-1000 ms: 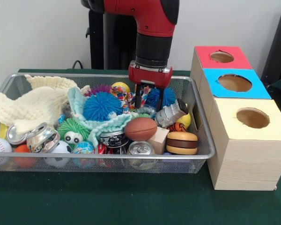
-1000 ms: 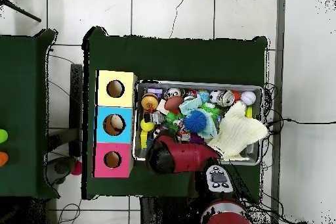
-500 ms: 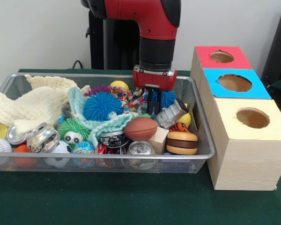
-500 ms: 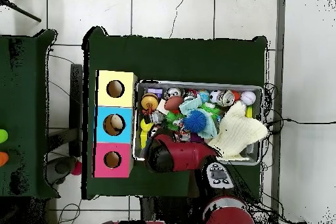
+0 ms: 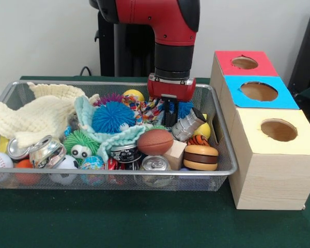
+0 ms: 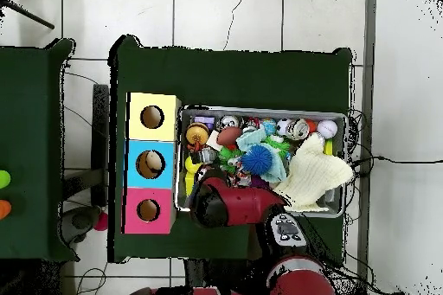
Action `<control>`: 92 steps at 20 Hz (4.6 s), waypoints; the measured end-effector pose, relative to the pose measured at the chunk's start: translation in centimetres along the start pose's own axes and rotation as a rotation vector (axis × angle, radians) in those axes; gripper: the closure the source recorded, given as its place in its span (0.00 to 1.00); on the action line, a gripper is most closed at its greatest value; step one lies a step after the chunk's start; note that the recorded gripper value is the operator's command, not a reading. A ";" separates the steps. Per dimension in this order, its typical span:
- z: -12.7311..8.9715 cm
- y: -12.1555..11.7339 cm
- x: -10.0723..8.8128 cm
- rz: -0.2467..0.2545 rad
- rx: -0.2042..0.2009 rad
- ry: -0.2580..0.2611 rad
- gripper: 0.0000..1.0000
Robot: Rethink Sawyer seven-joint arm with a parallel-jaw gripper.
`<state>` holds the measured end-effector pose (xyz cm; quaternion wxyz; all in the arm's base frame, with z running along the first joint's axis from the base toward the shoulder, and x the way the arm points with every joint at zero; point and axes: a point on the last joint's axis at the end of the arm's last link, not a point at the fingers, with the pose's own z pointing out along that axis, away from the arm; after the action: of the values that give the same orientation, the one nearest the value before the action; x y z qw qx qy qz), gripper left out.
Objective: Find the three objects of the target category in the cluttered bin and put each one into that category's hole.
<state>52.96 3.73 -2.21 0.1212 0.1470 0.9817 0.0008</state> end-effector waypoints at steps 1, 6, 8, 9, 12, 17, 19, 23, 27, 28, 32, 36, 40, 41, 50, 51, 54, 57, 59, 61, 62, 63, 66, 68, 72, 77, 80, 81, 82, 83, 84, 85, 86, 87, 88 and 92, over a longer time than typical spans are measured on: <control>0.0 0.0 0.0 0.000 0.000 0.000 1.00; -1.4 0.0 -0.3 0.008 0.008 0.040 1.00; -2.1 -0.1 -0.5 0.011 0.016 0.064 1.00; -2.5 -0.2 -0.6 0.012 0.021 0.077 1.00; -3.6 -0.2 -1.1 0.013 0.035 0.110 1.00; -4.9 -0.3 -1.9 0.013 0.050 0.119 0.00; -5.0 -0.3 -2.0 0.013 0.050 0.117 0.00; -5.3 -0.3 -2.3 0.013 0.049 0.108 0.00; -5.2 -0.3 -2.3 0.012 0.050 0.109 0.00; -5.1 -0.2 -2.0 0.007 0.052 0.113 0.00; -4.4 0.3 -1.1 -0.018 0.051 0.115 0.00; -3.4 1.1 0.2 -0.045 0.040 0.115 0.00; -2.6 1.4 1.2 -0.065 0.037 0.114 0.00; -2.6 1.3 1.2 -0.068 0.039 0.110 0.00; -2.6 -0.5 1.4 -0.066 0.076 0.105 0.00; -2.5 -0.5 1.5 -0.069 0.076 0.107 0.00; -2.3 -0.6 1.9 -0.079 0.076 0.113 0.00; -2.3 -0.7 2.0 -0.089 0.077 0.114 0.00; -2.3 -0.7 2.1 -0.093 0.077 0.114 0.00; -2.3 -0.7 2.1 -0.094 0.077 0.114 0.00; -2.3 -0.7 2.1 -0.094 0.077 0.113 0.00; -2.3 -0.7 2.1 -0.095 0.077 0.114 0.00; -2.2 -0.7 2.2 -0.094 0.077 0.115 0.00; -2.1 -0.8 2.3 -0.095 0.078 0.119 0.00; -1.5 -1.0 2.9 -0.094 0.079 0.127 0.00; -0.6 -1.4 3.4 -0.094 0.076 0.111 0.00; 0.1 -1.6 3.6 -0.093 0.071 0.094 0.00; 0.2 -1.7 3.7 -0.093 0.070 0.090 0.00; 0.4 -1.8 3.8 -0.093 0.068 0.084 0.00; 0.5 -1.8 3.8 -0.092 0.067 0.081 0.00; 0.6 -1.8 3.8 -0.092 0.066 0.078 0.00; 0.6 -1.9 3.8 -0.092 0.066 0.076 0.00; 0.6 -1.9 3.8 -0.093 0.067 0.075 0.00; 0.6 -1.9 3.8 -0.093 0.068 0.075 0.00; 0.6 -2.0 3.8 -0.093 0.070 0.074 0.00; 0.5 -2.2 3.7 -0.092 0.075 0.073 0.00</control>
<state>48.97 2.66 -3.63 0.0799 0.1059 0.9905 -0.0362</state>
